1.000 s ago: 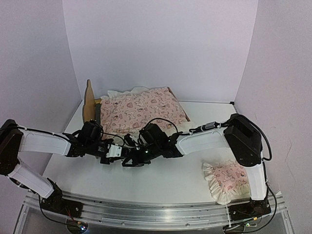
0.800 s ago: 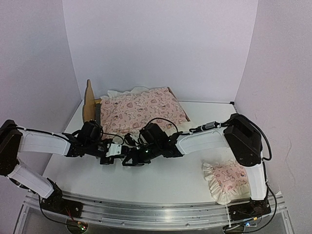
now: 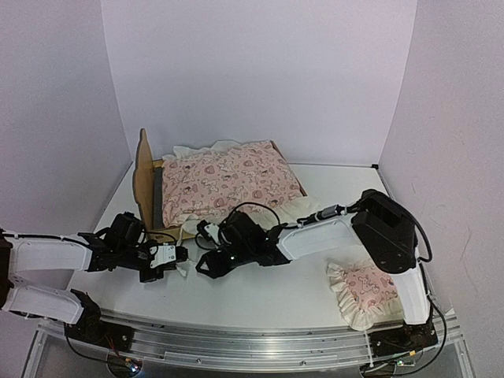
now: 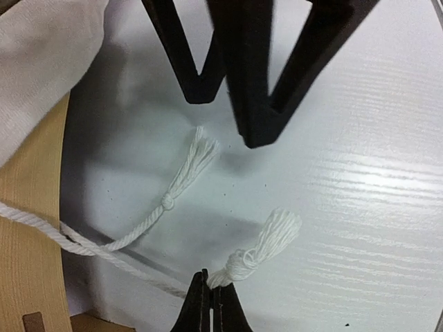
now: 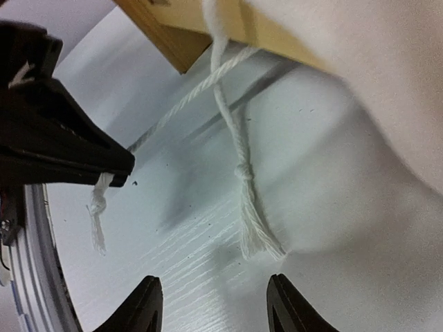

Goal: Set up the pet bed

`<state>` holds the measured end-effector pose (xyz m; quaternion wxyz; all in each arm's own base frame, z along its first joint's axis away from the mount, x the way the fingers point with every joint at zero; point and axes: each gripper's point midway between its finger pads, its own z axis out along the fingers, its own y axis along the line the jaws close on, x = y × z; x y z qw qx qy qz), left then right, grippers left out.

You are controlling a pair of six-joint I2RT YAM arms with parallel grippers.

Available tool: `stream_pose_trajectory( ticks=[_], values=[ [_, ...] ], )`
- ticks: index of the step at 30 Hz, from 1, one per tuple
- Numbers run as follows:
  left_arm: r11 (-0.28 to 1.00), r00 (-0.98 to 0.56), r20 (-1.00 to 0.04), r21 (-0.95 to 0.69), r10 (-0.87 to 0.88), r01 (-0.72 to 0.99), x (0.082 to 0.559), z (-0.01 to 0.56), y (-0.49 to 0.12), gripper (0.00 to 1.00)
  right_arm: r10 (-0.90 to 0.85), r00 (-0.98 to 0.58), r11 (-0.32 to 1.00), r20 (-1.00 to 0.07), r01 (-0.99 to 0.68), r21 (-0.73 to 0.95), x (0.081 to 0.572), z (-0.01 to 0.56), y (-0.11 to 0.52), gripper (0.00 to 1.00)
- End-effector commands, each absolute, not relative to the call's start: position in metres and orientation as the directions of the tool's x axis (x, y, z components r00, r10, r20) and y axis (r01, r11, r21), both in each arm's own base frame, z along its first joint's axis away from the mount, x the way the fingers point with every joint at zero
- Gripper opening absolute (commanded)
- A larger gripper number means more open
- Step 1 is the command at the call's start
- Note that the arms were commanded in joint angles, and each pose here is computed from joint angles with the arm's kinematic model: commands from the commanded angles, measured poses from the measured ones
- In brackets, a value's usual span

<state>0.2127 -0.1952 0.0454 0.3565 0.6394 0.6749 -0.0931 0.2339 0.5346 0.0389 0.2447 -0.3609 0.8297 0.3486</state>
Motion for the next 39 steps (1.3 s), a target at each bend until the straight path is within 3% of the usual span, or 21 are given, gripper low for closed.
stream_pose_trajectory(
  ticks=[1, 16, 19, 24, 27, 32, 35, 39],
  values=[
    [0.112, 0.159, -0.595, 0.391, 0.788, 0.913, 0.22, 0.043, -0.199, 0.0, -0.488, -0.5, 0.486, -0.716, -0.837, 0.252, 0.24, 0.02, 0.541, 0.53],
    [0.023, 0.248, -0.58, 0.419, 0.776, 0.907, 0.212, 0.029, -0.201, 0.0, -0.581, -0.348, 0.468, -0.736, -0.882, 0.048, 0.257, -0.006, 0.547, 0.55],
    [0.026, 0.247, -0.587, 0.416, 0.771, 0.909, 0.213, 0.032, -0.203, 0.0, -0.616, -0.328, 0.434, -0.716, -0.9, 0.04, 0.252, -0.019, 0.546, 0.45],
    [0.027, 0.239, -0.588, 0.407, 0.773, 0.913, 0.213, 0.033, -0.204, 0.01, -0.634, -0.354, 0.437, -0.688, -0.897, 0.058, 0.246, -0.033, 0.537, 0.13],
    [0.041, 0.216, -0.59, 0.391, 0.778, 0.919, 0.213, 0.034, -0.202, 0.17, -0.624, -0.35, 0.415, -0.699, -0.906, 0.083, 0.241, -0.023, 0.541, 0.01],
    [0.144, 0.112, -0.616, 0.35, 0.78, 0.926, 0.22, 0.055, -0.201, 0.43, -0.556, -0.381, 0.434, -0.739, -0.891, 0.133, 0.244, 0.018, 0.545, 0.0],
    [0.252, 0.026, -0.665, 0.319, 0.747, 0.914, 0.227, 0.08, -0.201, 0.5, -0.508, -0.398, 0.439, -0.764, -0.883, 0.168, 0.245, 0.047, 0.547, 0.0],
    [0.435, -0.129, -0.755, 0.22, 0.642, 0.873, 0.238, 0.117, -0.204, 0.51, -0.445, -0.419, 0.436, -0.791, -0.873, 0.216, 0.243, 0.081, 0.55, 0.0]
  ],
)
